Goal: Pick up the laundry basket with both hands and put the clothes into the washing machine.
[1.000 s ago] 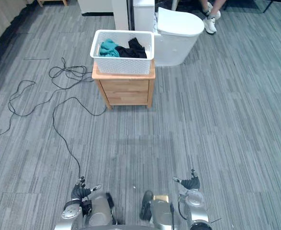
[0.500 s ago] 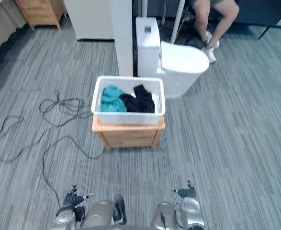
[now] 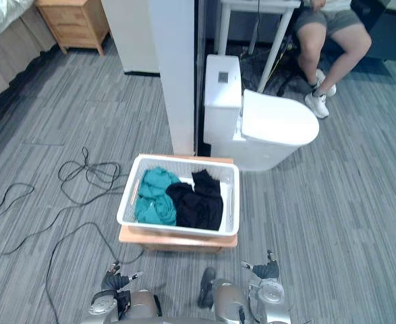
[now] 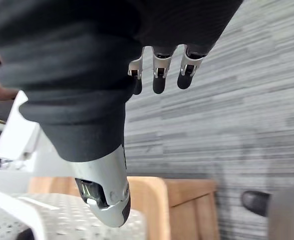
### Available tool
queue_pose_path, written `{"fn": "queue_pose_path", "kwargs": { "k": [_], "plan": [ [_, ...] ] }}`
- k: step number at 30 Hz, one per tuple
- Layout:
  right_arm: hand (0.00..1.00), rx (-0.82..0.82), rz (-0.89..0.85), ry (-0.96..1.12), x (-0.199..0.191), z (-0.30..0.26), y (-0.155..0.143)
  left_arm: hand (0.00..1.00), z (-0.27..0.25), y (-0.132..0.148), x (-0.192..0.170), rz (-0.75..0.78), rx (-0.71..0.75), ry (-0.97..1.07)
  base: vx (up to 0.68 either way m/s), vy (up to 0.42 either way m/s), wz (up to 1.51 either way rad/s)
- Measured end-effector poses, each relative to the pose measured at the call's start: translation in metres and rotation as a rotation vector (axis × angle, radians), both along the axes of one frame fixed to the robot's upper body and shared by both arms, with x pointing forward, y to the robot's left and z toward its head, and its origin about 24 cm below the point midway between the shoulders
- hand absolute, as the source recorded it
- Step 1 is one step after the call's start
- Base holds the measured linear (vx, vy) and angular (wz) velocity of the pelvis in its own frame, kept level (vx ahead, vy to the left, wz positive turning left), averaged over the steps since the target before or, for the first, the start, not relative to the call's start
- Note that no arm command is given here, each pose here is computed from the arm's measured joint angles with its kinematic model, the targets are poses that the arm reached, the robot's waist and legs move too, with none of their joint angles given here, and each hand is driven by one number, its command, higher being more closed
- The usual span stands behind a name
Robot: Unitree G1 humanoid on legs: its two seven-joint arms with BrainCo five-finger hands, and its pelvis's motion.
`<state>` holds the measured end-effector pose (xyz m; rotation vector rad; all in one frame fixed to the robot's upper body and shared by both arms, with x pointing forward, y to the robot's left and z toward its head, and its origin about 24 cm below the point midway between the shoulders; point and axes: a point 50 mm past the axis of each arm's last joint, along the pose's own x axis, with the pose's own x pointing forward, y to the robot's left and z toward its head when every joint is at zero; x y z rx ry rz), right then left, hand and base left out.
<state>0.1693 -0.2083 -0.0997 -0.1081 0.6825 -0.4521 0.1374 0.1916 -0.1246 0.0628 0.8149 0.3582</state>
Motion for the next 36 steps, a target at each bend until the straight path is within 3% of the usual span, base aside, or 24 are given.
{"fn": "queue_pose_path", "kwargs": {
  "k": [5,12,20,30,31,32,36],
  "plan": [
    [0.0,-0.01,-0.028,-0.05,-0.003,0.01,0.0,0.0,0.002,0.001,0.001,0.004,0.007,-0.013,0.12,0.152,-0.33],
    [0.0,-0.108,0.046,-0.223,0.02,0.047,0.0,0.0,0.026,0.019,0.015,0.005,0.075,-0.135,0.08,0.069,-0.21],
    [0.0,-0.156,0.146,-0.214,0.035,0.047,0.002,0.0,0.031,0.021,0.024,0.003,0.093,-0.162,0.05,0.021,-0.01],
    [0.0,-0.212,0.381,-0.247,0.118,0.07,0.039,0.0,0.058,0.028,0.1,-0.071,0.19,-0.256,-0.16,0.001,-0.01],
    [1.0,-0.239,0.399,-0.255,0.131,0.078,0.038,0.0,0.062,0.03,0.109,-0.082,0.204,-0.257,-0.34,0.01,-0.09],
    [1.0,-0.262,0.412,-0.252,0.139,0.083,0.037,1.0,0.068,0.031,0.119,-0.09,0.216,-0.273,-0.27,0.015,-0.07],
    [1.0,-0.305,0.409,-0.265,0.159,0.101,0.03,1.0,0.097,0.029,0.156,-0.158,0.276,-0.354,-0.21,0.018,0.03]
  ]
}}
